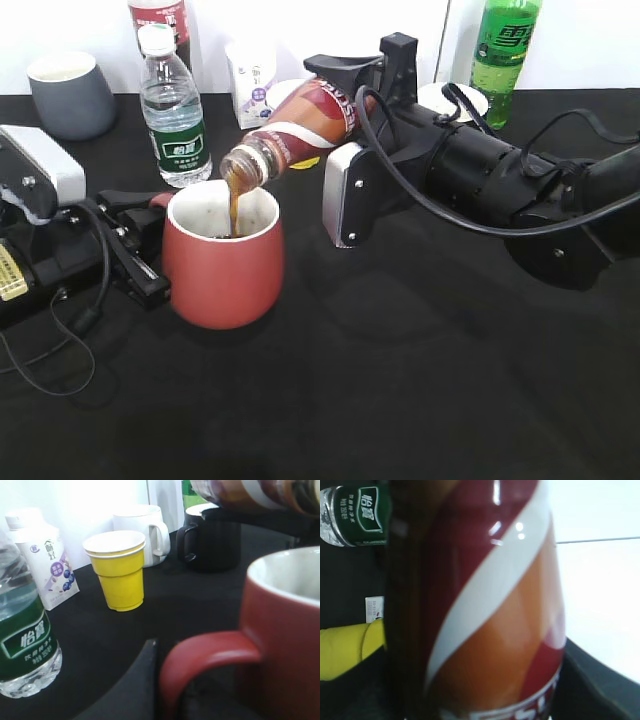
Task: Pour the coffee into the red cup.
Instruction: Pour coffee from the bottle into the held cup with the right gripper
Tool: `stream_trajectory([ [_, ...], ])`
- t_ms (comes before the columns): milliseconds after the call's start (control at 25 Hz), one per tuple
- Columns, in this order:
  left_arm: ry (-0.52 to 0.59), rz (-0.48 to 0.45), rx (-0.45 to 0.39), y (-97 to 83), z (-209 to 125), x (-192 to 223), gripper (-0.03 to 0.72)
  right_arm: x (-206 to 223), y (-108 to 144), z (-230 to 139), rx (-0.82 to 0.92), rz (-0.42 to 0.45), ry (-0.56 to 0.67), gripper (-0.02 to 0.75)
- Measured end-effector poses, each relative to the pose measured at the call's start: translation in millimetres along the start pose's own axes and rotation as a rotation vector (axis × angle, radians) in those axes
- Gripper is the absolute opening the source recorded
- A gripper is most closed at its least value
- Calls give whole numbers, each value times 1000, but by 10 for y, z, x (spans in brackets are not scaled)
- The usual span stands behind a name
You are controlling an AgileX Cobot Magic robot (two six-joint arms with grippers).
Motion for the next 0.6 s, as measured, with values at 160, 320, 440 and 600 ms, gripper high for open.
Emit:
stream_trajectory([
  [160,0,0,1,0,0,0,48,0,-1,0,-18,-1,0,536],
  [320,0,0,1,0,0,0,48,0,-8,0,-29,-7,0,536],
  [440,0,0,4,0,0,0,48,0,-9,0,-33,-7,0,536],
  [600,0,0,4,0,0,0,48,0,-10,0,-35,-8,0,536],
])
Point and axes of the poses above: a point on each arm's last joint axis where the gripper is mounted, x pointing out along that axis toward the gripper, y along the wrist's bending axis when the last joint is at zero, z = x × y, the point moved 3 cm from there along x, pointing out along that axis toward the gripper, and after that the axes turned 13 degrees about -x, right-handed, at the moved point
